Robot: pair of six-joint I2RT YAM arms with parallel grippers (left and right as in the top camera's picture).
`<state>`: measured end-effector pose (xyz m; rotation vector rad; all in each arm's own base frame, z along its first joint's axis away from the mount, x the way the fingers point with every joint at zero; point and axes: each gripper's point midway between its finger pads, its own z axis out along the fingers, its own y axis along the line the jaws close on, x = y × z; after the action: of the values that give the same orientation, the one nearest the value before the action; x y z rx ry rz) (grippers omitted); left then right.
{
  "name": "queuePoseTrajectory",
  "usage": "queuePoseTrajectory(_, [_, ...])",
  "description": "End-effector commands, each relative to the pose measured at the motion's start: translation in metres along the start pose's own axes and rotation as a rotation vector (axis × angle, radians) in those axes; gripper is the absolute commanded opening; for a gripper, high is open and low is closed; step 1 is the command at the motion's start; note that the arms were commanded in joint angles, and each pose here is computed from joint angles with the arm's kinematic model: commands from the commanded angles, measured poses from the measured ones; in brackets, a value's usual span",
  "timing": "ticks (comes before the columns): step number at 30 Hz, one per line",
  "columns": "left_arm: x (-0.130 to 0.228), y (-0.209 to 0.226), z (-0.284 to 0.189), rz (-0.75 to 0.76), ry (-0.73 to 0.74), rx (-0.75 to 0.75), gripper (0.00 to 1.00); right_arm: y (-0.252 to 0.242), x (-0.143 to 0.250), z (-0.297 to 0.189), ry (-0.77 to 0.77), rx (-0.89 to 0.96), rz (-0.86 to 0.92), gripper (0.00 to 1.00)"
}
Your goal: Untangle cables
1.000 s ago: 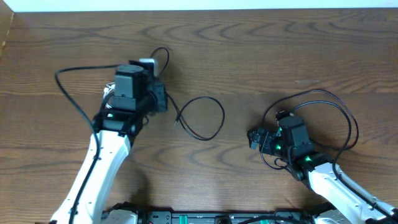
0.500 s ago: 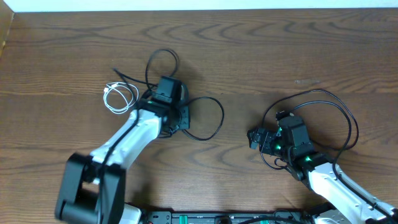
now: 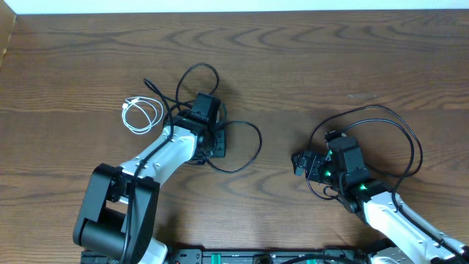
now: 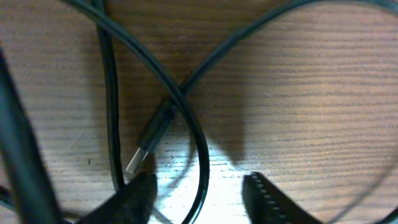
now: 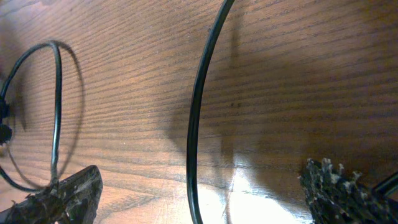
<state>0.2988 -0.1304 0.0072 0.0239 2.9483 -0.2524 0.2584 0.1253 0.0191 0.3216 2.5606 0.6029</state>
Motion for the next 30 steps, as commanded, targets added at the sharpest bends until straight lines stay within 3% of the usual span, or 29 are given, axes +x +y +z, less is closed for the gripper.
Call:
queuePoseTrajectory(1, [0.003,0.006,0.002,-0.005,0.006,-0.028,0.57,-0.006,0.003,0.000,0.004,0.022,-0.003,0.99])
queuePoseTrajectory(16, [-0.021,0.001,-0.016,0.011,-0.077,-0.033,0.58,-0.007,0.003,0.000,-0.002,0.028,-0.003,0.99])
queuePoseTrajectory(20, [-0.027,-0.002,-0.029,0.015,-0.118,-0.019,0.78,-0.007,0.002,0.000,-0.003,0.030,-0.004,0.99])
queuePoseTrajectory(30, [-0.025,0.001,-0.038,0.040,-0.131,-0.038,0.80,-0.007,0.002,0.000,-0.005,0.033,-0.003,0.99])
